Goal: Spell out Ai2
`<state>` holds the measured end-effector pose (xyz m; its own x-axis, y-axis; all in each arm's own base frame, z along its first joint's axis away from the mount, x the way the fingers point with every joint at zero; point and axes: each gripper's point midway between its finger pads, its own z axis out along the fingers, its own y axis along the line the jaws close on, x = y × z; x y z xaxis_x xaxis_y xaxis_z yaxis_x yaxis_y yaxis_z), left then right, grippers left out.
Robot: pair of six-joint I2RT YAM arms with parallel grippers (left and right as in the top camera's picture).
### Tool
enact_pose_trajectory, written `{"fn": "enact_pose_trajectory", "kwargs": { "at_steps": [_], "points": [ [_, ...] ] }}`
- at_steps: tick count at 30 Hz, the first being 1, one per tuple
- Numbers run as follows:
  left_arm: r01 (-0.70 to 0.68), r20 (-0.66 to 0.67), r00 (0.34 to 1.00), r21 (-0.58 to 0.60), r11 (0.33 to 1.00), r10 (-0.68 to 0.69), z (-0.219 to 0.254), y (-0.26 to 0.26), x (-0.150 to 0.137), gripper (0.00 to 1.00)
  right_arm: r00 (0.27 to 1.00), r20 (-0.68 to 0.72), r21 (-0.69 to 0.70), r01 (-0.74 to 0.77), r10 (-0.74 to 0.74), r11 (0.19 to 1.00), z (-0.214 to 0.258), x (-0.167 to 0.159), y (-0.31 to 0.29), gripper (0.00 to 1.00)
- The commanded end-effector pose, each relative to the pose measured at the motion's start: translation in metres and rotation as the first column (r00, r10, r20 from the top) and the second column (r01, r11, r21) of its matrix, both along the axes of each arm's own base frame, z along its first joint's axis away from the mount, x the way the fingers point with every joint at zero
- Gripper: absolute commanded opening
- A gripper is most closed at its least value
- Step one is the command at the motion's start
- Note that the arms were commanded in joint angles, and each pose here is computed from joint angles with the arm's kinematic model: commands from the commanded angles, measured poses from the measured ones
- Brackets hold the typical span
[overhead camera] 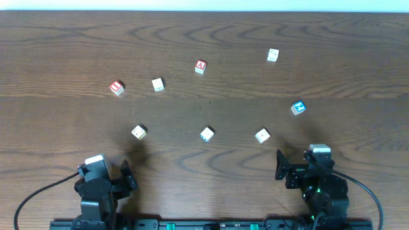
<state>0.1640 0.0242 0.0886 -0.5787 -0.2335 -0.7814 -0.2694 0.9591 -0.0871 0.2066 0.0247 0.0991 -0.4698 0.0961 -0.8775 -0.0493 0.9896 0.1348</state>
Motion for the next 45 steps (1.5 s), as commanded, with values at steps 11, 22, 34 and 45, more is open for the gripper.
{"fn": "enact_pose_trajectory", "kwargs": {
  "at_steps": [11,22,34,45],
  "points": [
    [-0.018,-0.06,0.998,0.038,0.999,0.02,-0.012,0.007,-0.01,0.95,1.0,0.003,-0.001,-0.002,0.002,1.0,-0.001,0.0,0.0,0.99],
    [-0.021,-0.046,0.999,0.039,0.999,0.023,-0.009,0.007,-0.008,0.95,1.0,0.003,-0.001,-0.002,0.002,1.0,-0.001,0.0,0.0,0.99],
    [-0.02,-0.026,0.999,0.035,0.999,0.021,-0.006,0.007,-0.004,0.95,1.0,0.003,-0.001,-0.002,0.002,1.0,-0.001,0.0,0.0,0.99],
    [-0.079,0.147,0.985,-0.09,0.993,0.092,0.028,0.002,0.029,0.96,1.0,0.003,-0.001,-0.002,0.002,1.0,-0.001,0.0,0.0,0.99]
  ]
}}
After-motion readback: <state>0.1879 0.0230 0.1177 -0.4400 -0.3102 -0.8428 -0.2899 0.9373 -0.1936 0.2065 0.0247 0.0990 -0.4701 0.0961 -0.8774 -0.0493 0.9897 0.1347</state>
